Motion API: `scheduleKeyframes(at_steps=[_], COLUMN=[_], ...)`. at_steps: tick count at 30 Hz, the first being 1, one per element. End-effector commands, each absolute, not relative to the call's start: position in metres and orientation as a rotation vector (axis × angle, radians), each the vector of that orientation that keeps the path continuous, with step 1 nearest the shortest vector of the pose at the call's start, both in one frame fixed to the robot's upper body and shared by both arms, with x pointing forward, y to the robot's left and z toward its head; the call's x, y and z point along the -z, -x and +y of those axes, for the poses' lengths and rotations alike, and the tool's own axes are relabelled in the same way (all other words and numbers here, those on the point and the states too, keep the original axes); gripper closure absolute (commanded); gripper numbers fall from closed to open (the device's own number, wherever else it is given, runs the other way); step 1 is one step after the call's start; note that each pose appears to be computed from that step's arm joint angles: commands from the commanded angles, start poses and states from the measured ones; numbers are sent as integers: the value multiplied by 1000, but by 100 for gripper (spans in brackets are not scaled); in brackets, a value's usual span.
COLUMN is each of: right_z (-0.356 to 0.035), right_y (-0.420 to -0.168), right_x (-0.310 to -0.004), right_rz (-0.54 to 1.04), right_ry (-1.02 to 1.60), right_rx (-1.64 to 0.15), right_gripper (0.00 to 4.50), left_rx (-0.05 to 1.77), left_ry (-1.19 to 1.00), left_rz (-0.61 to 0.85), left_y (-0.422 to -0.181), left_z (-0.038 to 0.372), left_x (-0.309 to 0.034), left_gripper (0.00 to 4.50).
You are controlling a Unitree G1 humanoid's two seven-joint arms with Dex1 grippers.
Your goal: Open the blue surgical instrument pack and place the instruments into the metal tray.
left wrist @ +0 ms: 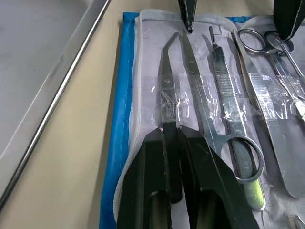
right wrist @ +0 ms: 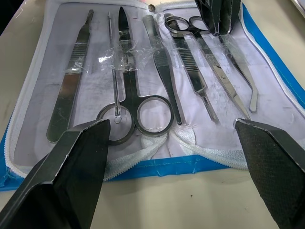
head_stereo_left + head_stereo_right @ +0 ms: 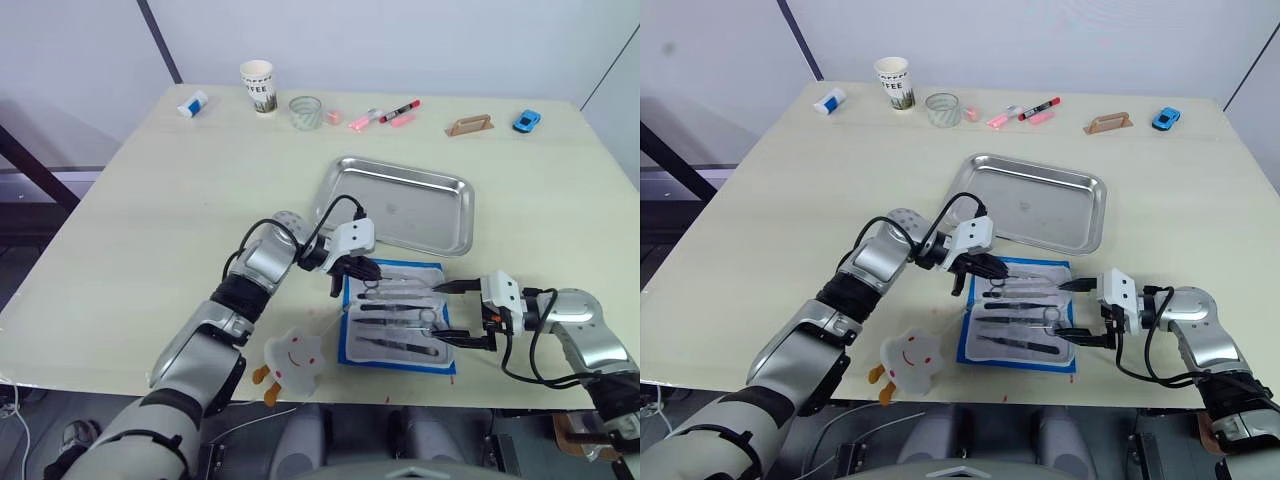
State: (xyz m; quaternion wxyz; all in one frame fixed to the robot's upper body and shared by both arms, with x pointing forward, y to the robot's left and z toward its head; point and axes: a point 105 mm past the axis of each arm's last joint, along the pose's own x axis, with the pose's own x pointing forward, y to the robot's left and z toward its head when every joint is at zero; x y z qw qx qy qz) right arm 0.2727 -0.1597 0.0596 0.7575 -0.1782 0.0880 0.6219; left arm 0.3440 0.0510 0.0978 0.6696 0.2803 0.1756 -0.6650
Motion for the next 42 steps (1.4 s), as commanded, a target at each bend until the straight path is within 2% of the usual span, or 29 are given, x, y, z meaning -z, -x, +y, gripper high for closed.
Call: scheduleKeyframes(at_steps=[1, 13, 26, 36, 42], right_z=[-171, -167, -166, -166, -166], right_y=[-265, -262, -261, -262, -263], right_x=[-32, -27, -26, -27, -27], right_rz=[349, 378, 392, 394, 389], right_ry=[408, 407, 400, 402, 399], right_rx=[-1338, -1371, -1386, -1390, -1392], right_gripper=[0, 0, 0, 0, 0], left_rx=[1477, 1481, 1458, 1407, 1330], left_ry=[-643, -612, -618, -589, -574], left_rz=[371, 383, 424, 444, 423], left_y=[-349, -347, -343, -333, -326], left_z=[58, 59, 79, 113, 148], left_x=[-115, -134, -144, -143, -145], left_gripper=[442, 442, 442, 442, 442])
